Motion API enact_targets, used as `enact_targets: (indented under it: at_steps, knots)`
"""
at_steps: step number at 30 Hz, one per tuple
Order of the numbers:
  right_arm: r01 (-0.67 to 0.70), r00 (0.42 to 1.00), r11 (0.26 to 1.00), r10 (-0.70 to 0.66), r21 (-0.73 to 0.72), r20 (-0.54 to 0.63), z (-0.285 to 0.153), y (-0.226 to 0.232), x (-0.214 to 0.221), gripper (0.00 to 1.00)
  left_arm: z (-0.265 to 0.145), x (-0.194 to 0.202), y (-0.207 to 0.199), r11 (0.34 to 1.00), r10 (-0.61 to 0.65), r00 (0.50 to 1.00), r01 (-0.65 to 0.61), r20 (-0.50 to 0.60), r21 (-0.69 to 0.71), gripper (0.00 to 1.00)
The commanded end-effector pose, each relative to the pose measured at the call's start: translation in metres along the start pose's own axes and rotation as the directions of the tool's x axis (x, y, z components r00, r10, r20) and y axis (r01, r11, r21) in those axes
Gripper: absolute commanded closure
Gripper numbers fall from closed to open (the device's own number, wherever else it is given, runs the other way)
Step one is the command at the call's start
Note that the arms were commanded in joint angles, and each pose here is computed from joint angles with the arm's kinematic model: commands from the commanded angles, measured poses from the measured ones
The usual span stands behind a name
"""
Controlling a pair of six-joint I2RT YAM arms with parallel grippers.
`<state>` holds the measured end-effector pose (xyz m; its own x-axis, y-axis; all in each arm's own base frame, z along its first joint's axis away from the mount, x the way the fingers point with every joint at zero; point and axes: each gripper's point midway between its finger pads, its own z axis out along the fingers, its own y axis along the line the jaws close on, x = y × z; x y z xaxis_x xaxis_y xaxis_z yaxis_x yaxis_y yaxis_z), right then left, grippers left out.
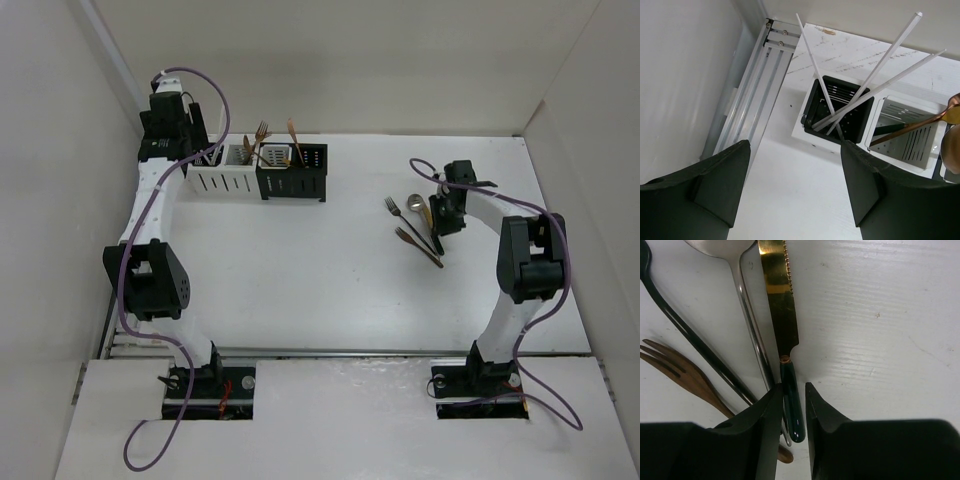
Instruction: Sort the eating utensils into containers
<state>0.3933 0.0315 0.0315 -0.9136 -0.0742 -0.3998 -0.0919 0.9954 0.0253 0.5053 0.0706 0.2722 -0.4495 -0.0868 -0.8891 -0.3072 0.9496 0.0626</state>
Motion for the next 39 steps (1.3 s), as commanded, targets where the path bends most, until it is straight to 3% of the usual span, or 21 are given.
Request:
enact_targets:
  at_steps: [1, 9, 12, 16, 17, 20, 24, 29, 30, 32, 34, 35, 37, 38, 39]
  knots:
    - [-0.019, 1.000, 0.999, 0.019, 0.030, -0.012, 0.001, -0.006, 0.003, 0.70, -0.018, -0.022, 0.005, 1.000, -0.030, 0.997, 0.030, 0.065, 0.001, 0.30]
    - [-0.018, 0.999, 0.999, 0.020, 0.043, -0.042, 0.012, -0.008, 0.005, 0.71, -0.018, -0.022, 0.005, 1.000, -0.030, 0.997, 0.030, 0.065, 0.001, 0.30]
    - [-0.017, 0.998, 0.998, 0.021, 0.053, -0.065, 0.014, -0.010, 0.002, 0.65, -0.018, -0.022, 0.005, 1.000, -0.030, 0.997, 0.030, 0.065, 0.001, 0.30]
    - [0.012, 0.993, 0.998, -0.005, 0.059, -0.116, 0.019, -0.013, 0.001, 0.65, -0.022, -0.025, 0.006, 0.999, -0.032, 0.997, 0.032, 0.074, 0.002, 0.30]
    - [0.011, 0.993, 0.999, -0.005, 0.050, -0.116, 0.015, -0.012, -0.003, 0.67, -0.022, -0.025, 0.006, 0.999, -0.032, 0.997, 0.032, 0.074, 0.002, 0.30]
    - [0.011, 0.989, 0.999, -0.004, 0.049, -0.151, 0.020, -0.012, 0.004, 0.96, -0.022, -0.025, 0.006, 0.999, -0.032, 0.997, 0.032, 0.074, 0.002, 0.30]
    - [-0.012, 0.993, 0.994, 0.024, 0.109, -0.113, 0.010, -0.032, -0.005, 1.00, -0.022, -0.025, 0.004, 1.000, -0.023, 0.997, 0.022, 0.073, 0.015, 0.30]
    - [-0.053, 0.992, 0.988, 0.034, 0.148, 0.125, -0.042, -0.043, -0.070, 1.00, -0.027, -0.020, -0.034, 0.971, 0.020, 0.998, -0.033, 0.057, 0.238, 0.24]
    - [-0.069, 0.983, 0.987, 0.042, 0.146, 0.181, -0.054, -0.043, -0.084, 1.00, -0.035, -0.020, -0.054, 0.934, 0.022, 0.998, -0.039, 0.053, 0.356, 0.24]
    - [-0.087, 0.934, 0.991, 0.046, 0.099, 0.354, -0.092, -0.032, -0.125, 1.00, -0.046, -0.019, -0.075, 0.884, 0.048, 0.997, -0.070, 0.059, 0.462, 0.22]
    - [-0.042, 0.880, 0.999, 0.025, 0.025, 0.474, -0.119, -0.003, -0.155, 1.00, -0.059, -0.024, -0.094, 0.835, 0.051, 0.996, -0.082, 0.071, 0.543, 0.22]
    - [-0.014, 0.813, 1.000, 0.010, 0.002, 0.582, -0.144, 0.010, -0.180, 1.00, -0.062, -0.023, -0.103, 0.821, 0.067, 0.995, -0.096, 0.072, 0.563, 0.22]
    - [0.058, 0.740, 0.996, 0.000, -0.064, 0.673, -0.164, 0.044, -0.203, 1.00, -0.066, -0.027, -0.109, 0.814, 0.069, 0.994, -0.104, 0.084, 0.572, 0.22]
    - [0.131, 0.639, 0.987, -0.010, -0.097, 0.769, -0.194, 0.077, -0.229, 1.00, -0.066, -0.027, -0.109, 0.814, 0.069, 0.994, -0.104, 0.084, 0.572, 0.22]
    - [0.179, 0.600, 0.977, -0.012, -0.119, 0.800, -0.201, 0.097, -0.239, 1.00, -0.064, -0.027, -0.107, 0.823, 0.069, 0.994, -0.104, 0.084, 0.559, 0.22]
